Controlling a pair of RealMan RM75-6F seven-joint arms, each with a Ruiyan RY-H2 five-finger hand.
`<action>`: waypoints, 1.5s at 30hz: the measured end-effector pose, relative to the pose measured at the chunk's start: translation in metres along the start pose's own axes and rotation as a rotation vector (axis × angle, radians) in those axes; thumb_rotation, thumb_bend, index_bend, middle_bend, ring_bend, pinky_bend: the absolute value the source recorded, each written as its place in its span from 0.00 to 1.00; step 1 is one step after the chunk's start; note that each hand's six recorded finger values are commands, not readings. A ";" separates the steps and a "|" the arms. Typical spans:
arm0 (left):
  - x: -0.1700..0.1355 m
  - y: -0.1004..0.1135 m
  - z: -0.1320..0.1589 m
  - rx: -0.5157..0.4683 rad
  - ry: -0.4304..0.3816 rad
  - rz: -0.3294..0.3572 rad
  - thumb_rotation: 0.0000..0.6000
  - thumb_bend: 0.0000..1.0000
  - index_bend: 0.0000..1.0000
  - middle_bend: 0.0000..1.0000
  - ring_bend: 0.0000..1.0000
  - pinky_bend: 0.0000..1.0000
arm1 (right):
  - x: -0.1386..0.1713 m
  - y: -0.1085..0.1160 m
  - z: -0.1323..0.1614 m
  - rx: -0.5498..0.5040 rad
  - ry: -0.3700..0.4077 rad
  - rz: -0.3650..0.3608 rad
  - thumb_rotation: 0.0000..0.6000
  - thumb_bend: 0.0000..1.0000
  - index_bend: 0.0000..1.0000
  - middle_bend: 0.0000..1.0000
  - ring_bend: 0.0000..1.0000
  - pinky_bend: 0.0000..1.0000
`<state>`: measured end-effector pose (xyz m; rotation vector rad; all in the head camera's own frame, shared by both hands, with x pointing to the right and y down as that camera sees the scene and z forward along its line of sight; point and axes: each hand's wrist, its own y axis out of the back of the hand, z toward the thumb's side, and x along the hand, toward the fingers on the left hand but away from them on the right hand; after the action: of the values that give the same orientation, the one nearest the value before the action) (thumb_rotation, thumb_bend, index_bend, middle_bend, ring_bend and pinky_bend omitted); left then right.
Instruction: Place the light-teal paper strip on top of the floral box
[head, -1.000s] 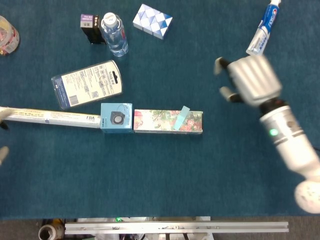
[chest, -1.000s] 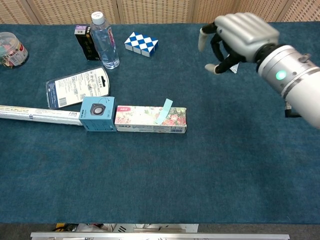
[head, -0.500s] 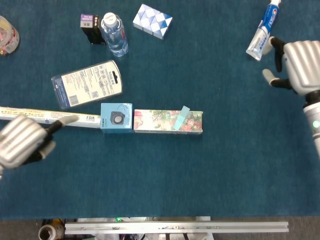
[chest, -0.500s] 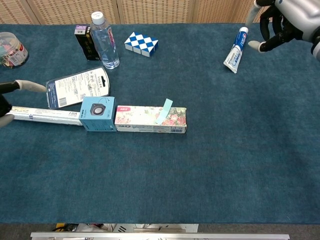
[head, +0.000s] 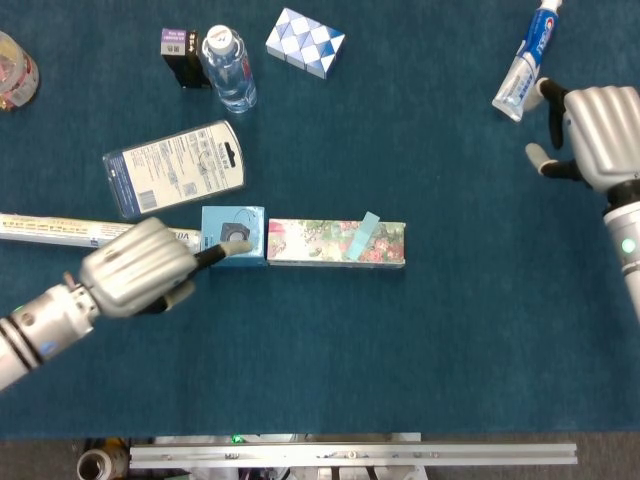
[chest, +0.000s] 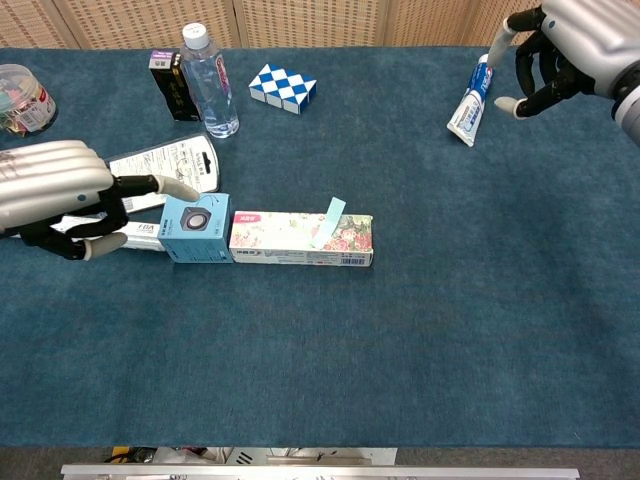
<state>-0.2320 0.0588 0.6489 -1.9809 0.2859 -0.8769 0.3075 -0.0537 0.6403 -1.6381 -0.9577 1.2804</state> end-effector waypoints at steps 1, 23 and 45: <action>0.005 0.001 0.001 0.005 0.001 -0.005 1.00 0.74 0.11 0.95 1.00 0.96 | -0.001 -0.001 -0.002 -0.002 -0.005 0.001 1.00 0.23 0.42 0.74 0.72 0.88; 0.103 -0.001 0.042 0.027 -0.050 -0.154 1.00 0.75 0.11 0.96 1.00 0.97 | -0.007 -0.012 -0.022 0.001 -0.058 0.016 1.00 0.23 0.41 0.74 0.75 0.88; 0.144 -0.026 0.059 0.038 -0.012 -0.237 1.00 0.75 0.10 0.96 1.00 0.97 | -0.003 -0.019 -0.036 0.007 -0.086 0.024 1.00 0.23 0.40 0.74 0.76 0.88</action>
<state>-0.0922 0.0382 0.7185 -2.0106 0.0259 -1.0113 0.3406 -0.0552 0.6638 -1.6043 -0.9872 1.3785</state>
